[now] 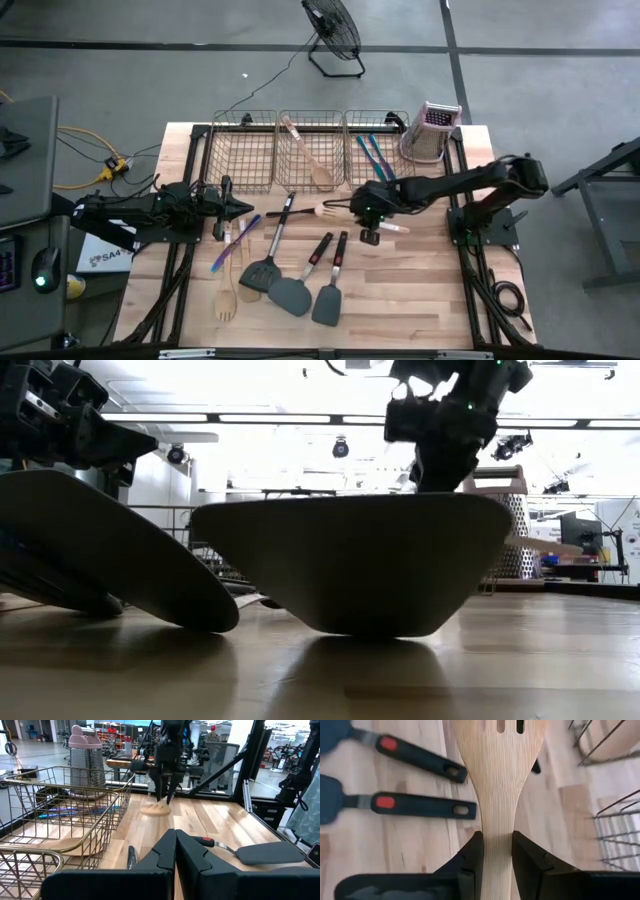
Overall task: Pick & Place Kitchen Items
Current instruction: Put the brown serving spoon into the middle wire basket
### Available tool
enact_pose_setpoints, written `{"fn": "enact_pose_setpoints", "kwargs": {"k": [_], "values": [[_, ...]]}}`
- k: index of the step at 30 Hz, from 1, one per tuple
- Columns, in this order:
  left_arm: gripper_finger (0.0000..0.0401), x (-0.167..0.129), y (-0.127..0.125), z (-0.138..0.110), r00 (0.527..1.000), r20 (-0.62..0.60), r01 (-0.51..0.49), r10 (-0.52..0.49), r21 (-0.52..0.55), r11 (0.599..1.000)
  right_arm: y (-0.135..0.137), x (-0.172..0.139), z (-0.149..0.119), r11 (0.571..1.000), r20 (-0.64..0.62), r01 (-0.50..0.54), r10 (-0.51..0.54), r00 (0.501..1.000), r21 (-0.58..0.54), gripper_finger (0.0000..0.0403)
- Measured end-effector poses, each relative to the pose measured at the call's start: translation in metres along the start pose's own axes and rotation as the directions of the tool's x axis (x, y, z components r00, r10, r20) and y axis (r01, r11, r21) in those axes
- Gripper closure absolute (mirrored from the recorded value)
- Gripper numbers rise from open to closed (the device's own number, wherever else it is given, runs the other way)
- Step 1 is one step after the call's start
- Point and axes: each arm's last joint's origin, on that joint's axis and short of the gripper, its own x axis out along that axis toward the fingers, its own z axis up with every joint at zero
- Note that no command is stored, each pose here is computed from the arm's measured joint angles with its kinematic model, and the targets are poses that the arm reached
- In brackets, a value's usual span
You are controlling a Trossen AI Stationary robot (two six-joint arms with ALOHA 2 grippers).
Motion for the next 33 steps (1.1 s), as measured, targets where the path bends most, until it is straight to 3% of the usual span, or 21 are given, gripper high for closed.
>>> {"fn": "enact_pose_setpoints", "kwargs": {"k": [9,18,27,33], "values": [[0.0398,0.000,0.000,0.000,1.000,0.000,0.000,0.000,0.000,1.000,0.002,-0.029,0.015,1.000,0.209,-0.022,0.019,0.978,0.013,0.0333],[0.0398,0.000,0.000,0.000,1.000,0.000,0.001,-0.001,0.000,1.000,-0.010,-0.048,0.048,0.992,0.440,-0.067,0.013,0.898,0.108,0.0333],[0.0398,0.000,0.000,0.000,1.000,0.000,0.000,0.000,0.000,1.000,-0.035,-0.074,0.084,0.969,0.561,0.027,-0.164,0.811,0.245,0.0333],[0.0398,0.000,0.000,0.000,1.000,0.000,0.000,0.000,0.000,1.000,-0.054,-0.076,0.114,0.954,0.590,0.044,-0.219,0.777,0.296,0.0333]]}}
